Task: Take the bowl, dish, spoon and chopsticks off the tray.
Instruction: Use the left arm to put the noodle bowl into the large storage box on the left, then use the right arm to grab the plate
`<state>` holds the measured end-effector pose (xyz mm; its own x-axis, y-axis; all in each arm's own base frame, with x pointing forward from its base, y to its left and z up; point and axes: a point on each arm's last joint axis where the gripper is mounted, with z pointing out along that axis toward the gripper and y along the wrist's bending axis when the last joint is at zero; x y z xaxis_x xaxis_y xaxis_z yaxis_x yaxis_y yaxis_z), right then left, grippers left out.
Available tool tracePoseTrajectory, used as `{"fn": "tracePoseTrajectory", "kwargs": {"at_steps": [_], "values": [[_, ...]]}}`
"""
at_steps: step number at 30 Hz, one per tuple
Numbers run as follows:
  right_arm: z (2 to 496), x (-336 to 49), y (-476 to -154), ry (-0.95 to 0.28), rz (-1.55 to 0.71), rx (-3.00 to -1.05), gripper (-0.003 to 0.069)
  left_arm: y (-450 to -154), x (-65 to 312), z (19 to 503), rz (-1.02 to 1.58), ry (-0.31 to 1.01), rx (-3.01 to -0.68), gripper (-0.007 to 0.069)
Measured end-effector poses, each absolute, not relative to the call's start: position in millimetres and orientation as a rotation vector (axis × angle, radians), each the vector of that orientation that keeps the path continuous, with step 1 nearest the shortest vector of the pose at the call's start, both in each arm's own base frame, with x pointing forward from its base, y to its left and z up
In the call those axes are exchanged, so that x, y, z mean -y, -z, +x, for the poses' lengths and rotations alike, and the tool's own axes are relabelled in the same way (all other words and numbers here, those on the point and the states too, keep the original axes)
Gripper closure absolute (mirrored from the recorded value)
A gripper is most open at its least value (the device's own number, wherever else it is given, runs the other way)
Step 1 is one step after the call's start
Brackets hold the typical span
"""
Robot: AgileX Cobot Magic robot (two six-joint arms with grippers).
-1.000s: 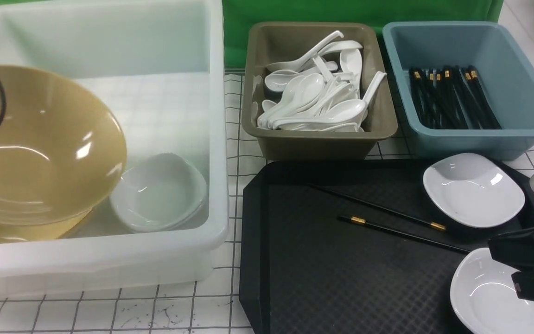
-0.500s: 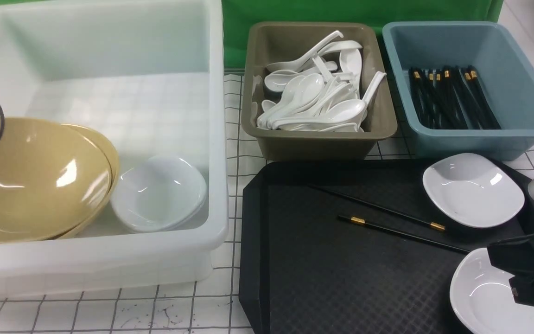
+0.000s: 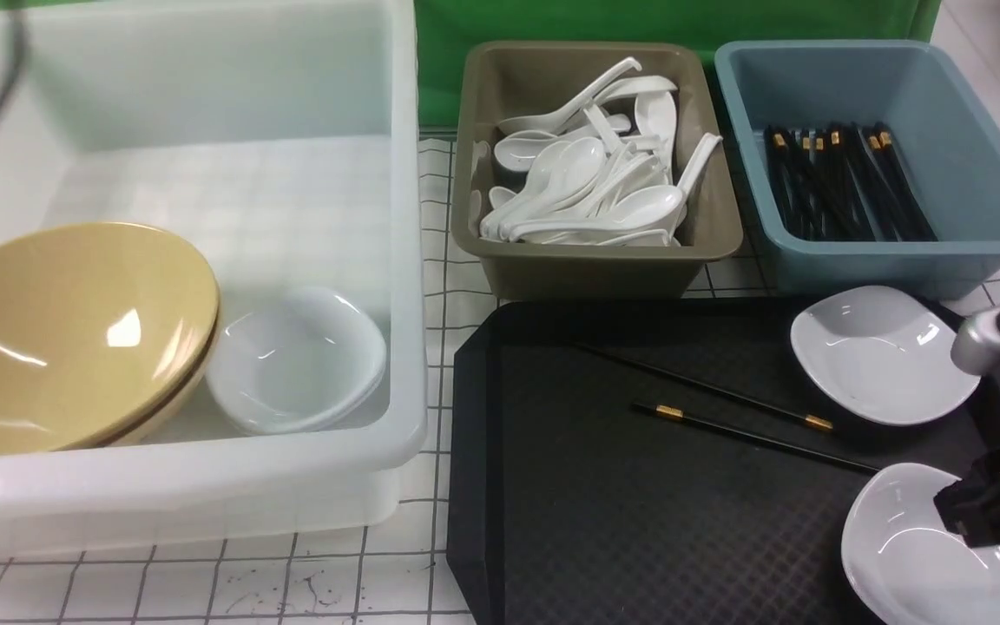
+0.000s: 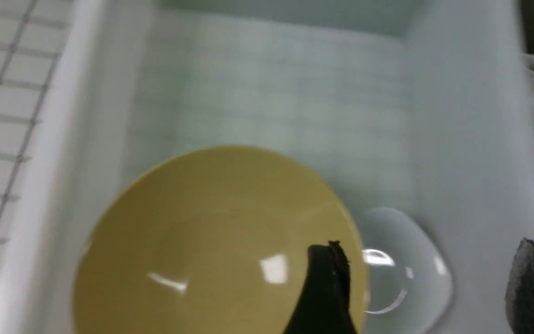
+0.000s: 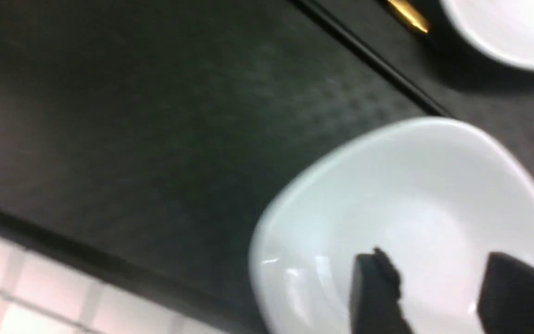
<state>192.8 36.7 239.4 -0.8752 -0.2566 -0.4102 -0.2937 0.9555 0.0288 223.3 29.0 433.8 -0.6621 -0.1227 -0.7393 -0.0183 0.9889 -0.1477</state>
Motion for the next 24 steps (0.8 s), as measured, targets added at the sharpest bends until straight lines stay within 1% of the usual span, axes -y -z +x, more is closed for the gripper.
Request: {"fn": "tracePoseTrajectory", "kwargs": {"at_steps": [1, 3, 7, 9, 10, 11, 12, 14, 15, 17, 19, 21, 22, 24], "values": [[195.4, -36.1, -237.5, -0.108, -0.401, -2.706, 0.0252, -434.7, -21.4, 220.2, -0.053, 0.166, -2.288, 0.0240], [207.2, -33.5, -230.3, -0.037, -0.427, -2.744, 0.0201, -432.2, 8.2, 204.3, 0.124, 0.180, -2.288, 0.0372], [225.5, -29.4, -213.4, 0.071, -0.479, -2.803, 0.0176, -415.2, 34.1, 180.8, 0.293, 0.213, -2.279, 0.0556], [235.8, -28.8, -202.8, 0.112, -0.505, -2.840, 0.0172, -403.0, 41.7, 167.2, 0.349, 0.237, -2.274, 0.0609], [241.8, -29.2, -197.6, 0.121, -0.514, -2.855, 0.0170, -395.2, 43.8, 159.9, 0.372, 0.245, -2.276, 0.0621], [249.6, -29.8, -192.3, 0.130, -0.527, -2.869, 0.0170, -381.1, 44.1, 150.7, 0.390, 0.244, -2.287, 0.0628], [251.2, -29.9, -189.6, 0.133, -0.532, -2.878, 0.0170, -382.2, 43.9, 149.4, 0.391, 0.242, -2.279, 0.0630], [265.4, -31.4, -179.4, 0.144, -0.550, -2.917, 0.0170, -360.9, 38.9, 136.3, 0.397, 0.200, -2.296, 0.0633], [266.3, -31.5, -178.8, 0.144, -0.551, -2.922, 0.0170, -361.6, 38.4, 135.1, 0.398, 0.195, -2.290, 0.0633], [271.8, -31.9, -172.4, 0.149, -0.558, -2.993, 0.0176, -343.7, 30.4, 121.5, 0.389, 0.120, -2.304, 0.0635], [272.6, -32.5, -171.5, 0.141, -0.552, -3.026, 0.0193, -337.6, 24.3, 112.5, 0.359, 0.069, -2.292, 0.0637], [270.5, -33.7, -172.1, 0.114, -0.540, -3.057, 0.0244, -333.1, 20.1, 107.1, 0.329, 0.035, -2.283, 0.0638], [268.1, -35.5, -172.6, 0.077, -0.543, -3.078, 0.0314, -330.4, 14.5, 100.6, 0.278, -0.005, -2.255, 0.0638], [264.0, -39.9, -176.9, 0.000, -0.559, -3.085, 0.0421, -328.4, 6.7, 92.2, 0.195, -0.055, -2.212, 0.0638]]}}
